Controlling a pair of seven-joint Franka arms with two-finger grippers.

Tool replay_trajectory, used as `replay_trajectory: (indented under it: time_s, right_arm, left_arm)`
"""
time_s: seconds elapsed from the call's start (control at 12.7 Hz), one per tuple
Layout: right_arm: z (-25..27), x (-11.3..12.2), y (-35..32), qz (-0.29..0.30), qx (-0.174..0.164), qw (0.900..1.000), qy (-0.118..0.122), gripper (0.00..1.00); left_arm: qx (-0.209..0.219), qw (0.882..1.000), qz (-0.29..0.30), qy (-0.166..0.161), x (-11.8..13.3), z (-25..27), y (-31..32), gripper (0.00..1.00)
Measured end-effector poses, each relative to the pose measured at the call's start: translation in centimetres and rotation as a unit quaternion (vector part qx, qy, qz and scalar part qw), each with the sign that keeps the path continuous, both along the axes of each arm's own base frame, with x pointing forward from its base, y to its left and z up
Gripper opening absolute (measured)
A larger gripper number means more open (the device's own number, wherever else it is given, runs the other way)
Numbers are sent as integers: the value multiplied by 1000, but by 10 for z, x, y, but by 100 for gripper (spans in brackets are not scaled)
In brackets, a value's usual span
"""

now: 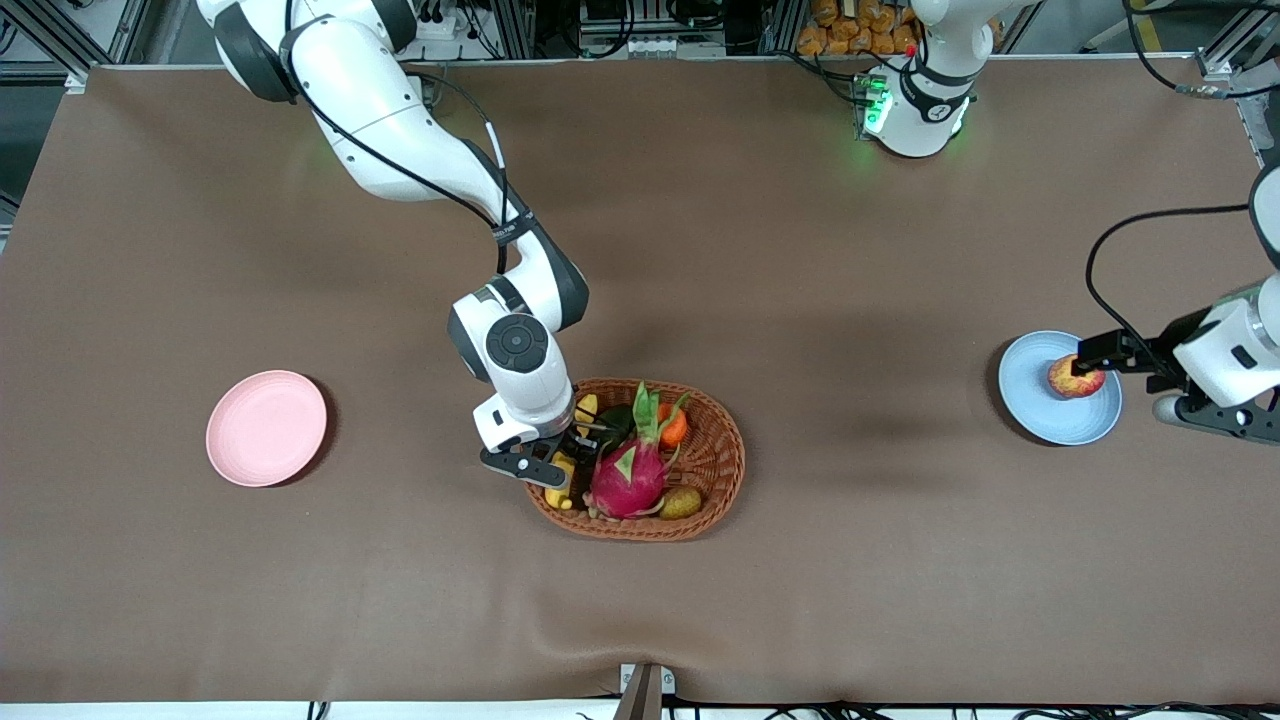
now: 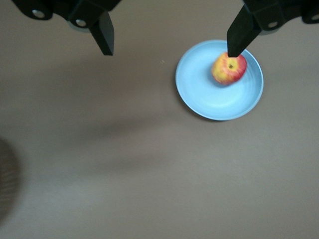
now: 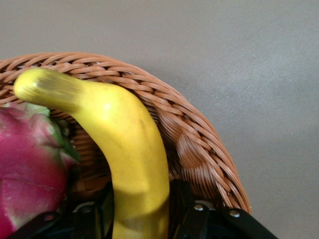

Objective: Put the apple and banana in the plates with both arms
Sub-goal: 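Lift the banana with the right gripper while the left gripper withdraws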

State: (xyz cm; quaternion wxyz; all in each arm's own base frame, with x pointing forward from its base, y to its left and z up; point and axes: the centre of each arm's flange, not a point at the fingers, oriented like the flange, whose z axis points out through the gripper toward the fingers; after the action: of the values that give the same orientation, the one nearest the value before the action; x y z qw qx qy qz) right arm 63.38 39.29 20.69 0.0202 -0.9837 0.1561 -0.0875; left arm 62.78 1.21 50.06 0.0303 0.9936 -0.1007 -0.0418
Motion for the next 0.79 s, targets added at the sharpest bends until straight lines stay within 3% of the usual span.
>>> replay_trajectory:
  time_s: [0.32,0.47,0.79]
  right_arm:
    - [1,1,1,-1,1,1000,-1,46]
    - [11,4,1,-2,5,1000,-8,46]
    - [58,13,-2,-12,9,1000,-14,46]
  left_arm:
    - [26,1000,8,2,-33,57,-42,100]
    - [33,999,29,11,-55,85,-34,100]
    - [30,998,58,-3,-88,128,-20,100]
